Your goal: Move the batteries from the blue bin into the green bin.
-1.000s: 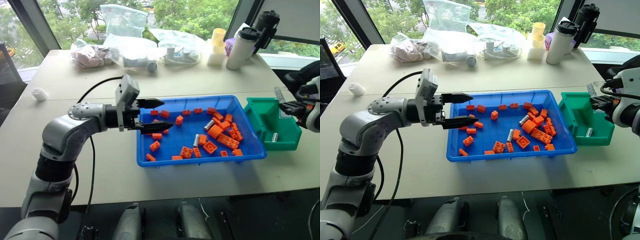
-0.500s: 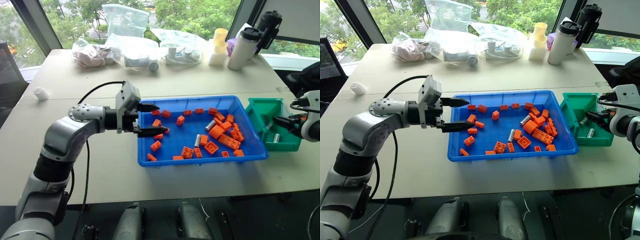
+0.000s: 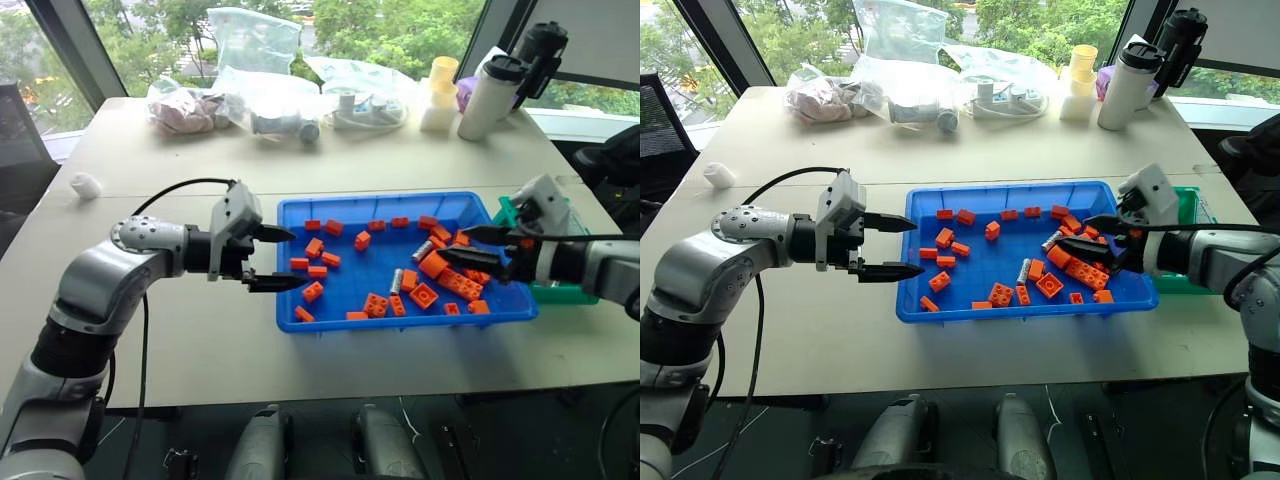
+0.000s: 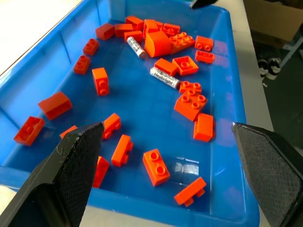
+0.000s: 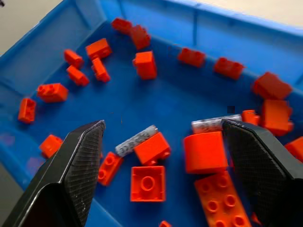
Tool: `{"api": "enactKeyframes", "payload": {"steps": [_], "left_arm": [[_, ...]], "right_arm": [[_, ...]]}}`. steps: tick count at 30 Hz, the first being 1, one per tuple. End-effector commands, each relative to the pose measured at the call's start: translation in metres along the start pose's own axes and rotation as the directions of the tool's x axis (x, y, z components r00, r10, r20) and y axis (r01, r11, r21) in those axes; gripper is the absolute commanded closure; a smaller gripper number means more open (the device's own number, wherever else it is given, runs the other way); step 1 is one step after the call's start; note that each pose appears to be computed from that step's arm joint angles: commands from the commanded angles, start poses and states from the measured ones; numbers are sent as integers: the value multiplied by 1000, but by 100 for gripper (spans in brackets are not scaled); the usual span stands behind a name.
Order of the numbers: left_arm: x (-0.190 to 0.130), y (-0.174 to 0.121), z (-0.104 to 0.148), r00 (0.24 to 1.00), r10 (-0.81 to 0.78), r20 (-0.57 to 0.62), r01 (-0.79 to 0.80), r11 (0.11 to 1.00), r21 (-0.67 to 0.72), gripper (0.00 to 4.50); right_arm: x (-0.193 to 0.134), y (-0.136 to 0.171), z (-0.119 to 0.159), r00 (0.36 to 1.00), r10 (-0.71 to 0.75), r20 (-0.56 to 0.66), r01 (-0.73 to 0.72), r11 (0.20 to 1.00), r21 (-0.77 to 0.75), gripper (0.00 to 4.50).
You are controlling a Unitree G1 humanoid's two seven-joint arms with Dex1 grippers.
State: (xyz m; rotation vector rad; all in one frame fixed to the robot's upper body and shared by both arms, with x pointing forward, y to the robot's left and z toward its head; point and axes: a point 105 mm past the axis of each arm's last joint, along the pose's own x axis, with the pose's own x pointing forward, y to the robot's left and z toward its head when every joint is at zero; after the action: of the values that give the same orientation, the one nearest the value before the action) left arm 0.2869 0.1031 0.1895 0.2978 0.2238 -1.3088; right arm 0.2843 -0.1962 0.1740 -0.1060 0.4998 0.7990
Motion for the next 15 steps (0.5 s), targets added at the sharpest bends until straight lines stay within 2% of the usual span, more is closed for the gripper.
{"api": "enactKeyframes", "payload": {"steps": [1,6,8,9,11,15], "left_arm": [[1,-3,10,1000,-3,15,2,999,45,0],[2,-3,9,1000,0,14,-1,999,44,0],[1,-3,8,1000,8,16,-9,999,40,0],[1,-3,7,1000,14,17,-14,999,38,0],[0,-4,7,1000,22,18,-23,999,35,0],[-1,-5,4,999,37,18,-37,999,25,0]], "right_arm": [[16,7,-4,998,37,-60,-46,987,-156,45],[30,-1,-13,985,79,-155,-125,941,-314,45],[38,-2,-12,983,100,-156,-148,929,-338,45],[41,-1,-11,980,118,-159,-167,924,-344,21],[45,-1,-12,975,135,-178,-194,906,-376,21],[53,-10,-6,982,100,-158,-156,904,-398,21]]}}
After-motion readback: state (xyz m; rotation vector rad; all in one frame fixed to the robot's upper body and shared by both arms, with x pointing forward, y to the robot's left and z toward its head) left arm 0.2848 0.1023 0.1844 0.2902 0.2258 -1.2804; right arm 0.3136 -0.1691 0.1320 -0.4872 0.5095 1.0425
